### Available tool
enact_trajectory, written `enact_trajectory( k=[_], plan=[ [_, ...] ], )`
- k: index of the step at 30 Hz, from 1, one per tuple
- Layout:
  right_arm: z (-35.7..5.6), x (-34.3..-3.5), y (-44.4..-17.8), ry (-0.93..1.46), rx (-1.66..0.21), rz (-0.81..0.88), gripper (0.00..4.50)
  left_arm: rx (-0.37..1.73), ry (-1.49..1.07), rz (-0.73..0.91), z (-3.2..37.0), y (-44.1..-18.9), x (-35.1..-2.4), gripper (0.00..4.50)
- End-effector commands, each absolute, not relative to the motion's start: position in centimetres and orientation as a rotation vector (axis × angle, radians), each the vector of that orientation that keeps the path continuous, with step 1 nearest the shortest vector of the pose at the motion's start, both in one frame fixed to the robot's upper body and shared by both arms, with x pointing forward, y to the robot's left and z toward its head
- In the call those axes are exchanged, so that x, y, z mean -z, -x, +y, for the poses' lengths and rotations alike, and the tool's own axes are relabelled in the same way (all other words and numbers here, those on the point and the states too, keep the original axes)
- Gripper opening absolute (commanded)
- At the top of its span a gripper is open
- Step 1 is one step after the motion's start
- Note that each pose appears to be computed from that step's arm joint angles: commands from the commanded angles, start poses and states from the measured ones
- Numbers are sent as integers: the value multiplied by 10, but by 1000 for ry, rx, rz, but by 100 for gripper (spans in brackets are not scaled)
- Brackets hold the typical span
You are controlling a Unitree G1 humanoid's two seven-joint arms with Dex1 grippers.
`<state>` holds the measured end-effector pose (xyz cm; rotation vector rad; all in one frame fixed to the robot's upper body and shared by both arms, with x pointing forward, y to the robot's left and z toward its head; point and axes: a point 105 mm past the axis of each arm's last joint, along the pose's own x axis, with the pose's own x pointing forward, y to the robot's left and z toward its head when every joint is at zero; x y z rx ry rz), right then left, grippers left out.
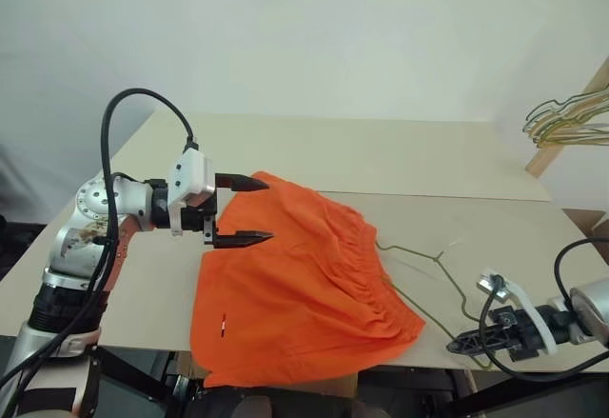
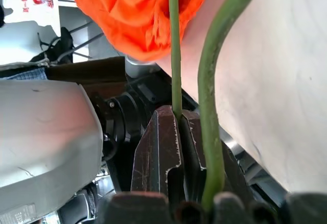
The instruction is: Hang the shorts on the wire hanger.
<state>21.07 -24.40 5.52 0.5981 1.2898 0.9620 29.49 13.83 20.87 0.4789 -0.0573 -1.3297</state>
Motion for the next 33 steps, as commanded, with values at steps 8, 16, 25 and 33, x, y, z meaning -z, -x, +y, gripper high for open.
enact_trajectory(
  k=[8,16,25,33],
  plan=[
    [-225,-66,-214,-630,-1031,1248,0,1328,-501,-98,134,-294,-218,445],
    [-214,-53,-230,-632,-999,1223,0,1333,-506,-100,133,-294,-219,445],
    [-204,-57,-237,-704,-1009,1185,0,1331,-509,-94,135,-293,-218,445],
    [-207,-71,-227,-742,-1081,1174,0,1337,-509,-90,135,-291,-216,445]
  ],
)
